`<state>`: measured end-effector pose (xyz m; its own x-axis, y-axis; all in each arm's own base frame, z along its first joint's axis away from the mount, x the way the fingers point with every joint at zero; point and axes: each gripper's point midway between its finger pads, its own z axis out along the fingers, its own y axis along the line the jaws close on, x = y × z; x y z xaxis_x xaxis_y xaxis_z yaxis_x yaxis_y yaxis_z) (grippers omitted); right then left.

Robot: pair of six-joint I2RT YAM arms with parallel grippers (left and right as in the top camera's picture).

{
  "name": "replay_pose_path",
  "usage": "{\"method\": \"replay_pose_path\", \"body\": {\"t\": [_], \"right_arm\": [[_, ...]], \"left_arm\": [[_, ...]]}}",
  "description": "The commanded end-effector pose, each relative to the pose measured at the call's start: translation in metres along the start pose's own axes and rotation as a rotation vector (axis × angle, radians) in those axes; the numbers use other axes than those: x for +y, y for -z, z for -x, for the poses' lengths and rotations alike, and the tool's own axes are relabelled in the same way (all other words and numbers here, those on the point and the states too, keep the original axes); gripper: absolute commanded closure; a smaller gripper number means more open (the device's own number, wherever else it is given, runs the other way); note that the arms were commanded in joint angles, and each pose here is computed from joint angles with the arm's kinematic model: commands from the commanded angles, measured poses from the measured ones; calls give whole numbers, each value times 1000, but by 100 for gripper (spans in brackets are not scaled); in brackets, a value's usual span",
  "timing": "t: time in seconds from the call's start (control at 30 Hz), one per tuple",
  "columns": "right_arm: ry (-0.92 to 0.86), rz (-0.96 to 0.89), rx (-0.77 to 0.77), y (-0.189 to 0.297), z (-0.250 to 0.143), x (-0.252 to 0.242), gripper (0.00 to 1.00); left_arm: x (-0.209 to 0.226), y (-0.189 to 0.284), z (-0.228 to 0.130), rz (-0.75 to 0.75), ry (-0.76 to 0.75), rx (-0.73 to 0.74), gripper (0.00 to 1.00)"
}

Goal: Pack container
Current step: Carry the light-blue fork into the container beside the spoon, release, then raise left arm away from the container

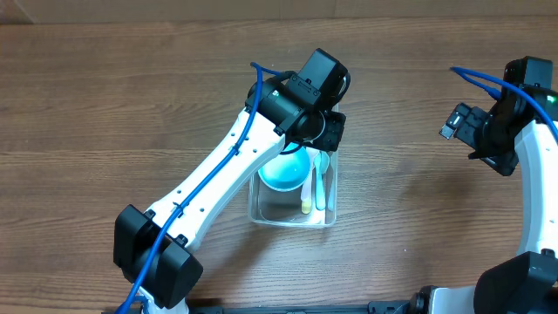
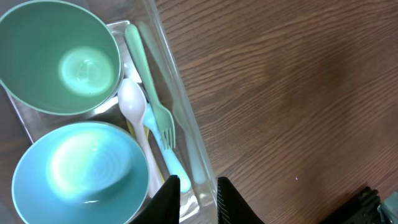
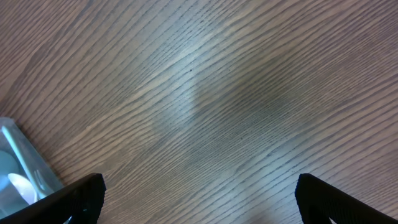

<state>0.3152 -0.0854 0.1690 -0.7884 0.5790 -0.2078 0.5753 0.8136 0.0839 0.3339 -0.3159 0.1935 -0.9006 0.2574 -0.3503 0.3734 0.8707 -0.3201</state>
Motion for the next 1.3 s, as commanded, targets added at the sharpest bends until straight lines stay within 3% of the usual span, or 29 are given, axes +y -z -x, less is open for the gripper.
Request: {"method": "replay_pose_path", "body": {"t": [0.0,0.2,0.23,0.33,0.43,0.47,0.5,0.53,0.87,1.27], "right_arm": [[0,18,-48,14,6,2,0],[0,18,-48,14,6,2,0],[0,18,-49,14,6,2,0],[0,18,-48,14,6,2,0],[0,19,-48,14,6,2,0],[0,18,-48,14,6,2,0],[0,18,-48,14,6,2,0],[0,18,-48,14,6,2,0],[0,18,-48,14,6,2,0],[0,18,-48,14,6,2,0]], "left_arm": [[2,-2,3,13,22,5,81],[38,9,-1,104,54,31,70],[52,16,5,112,88,12,58],[98,37,21,145,190,-41,41],[157,57,28,196,297,-74,31],[177,64,28,214,330,-79,23],[197,71,28,232,368,-87,7],[212,76,27,243,402,-94,0],[310,117,8,414,595,-148,0],[315,119,7,426,603,-150,0]]}}
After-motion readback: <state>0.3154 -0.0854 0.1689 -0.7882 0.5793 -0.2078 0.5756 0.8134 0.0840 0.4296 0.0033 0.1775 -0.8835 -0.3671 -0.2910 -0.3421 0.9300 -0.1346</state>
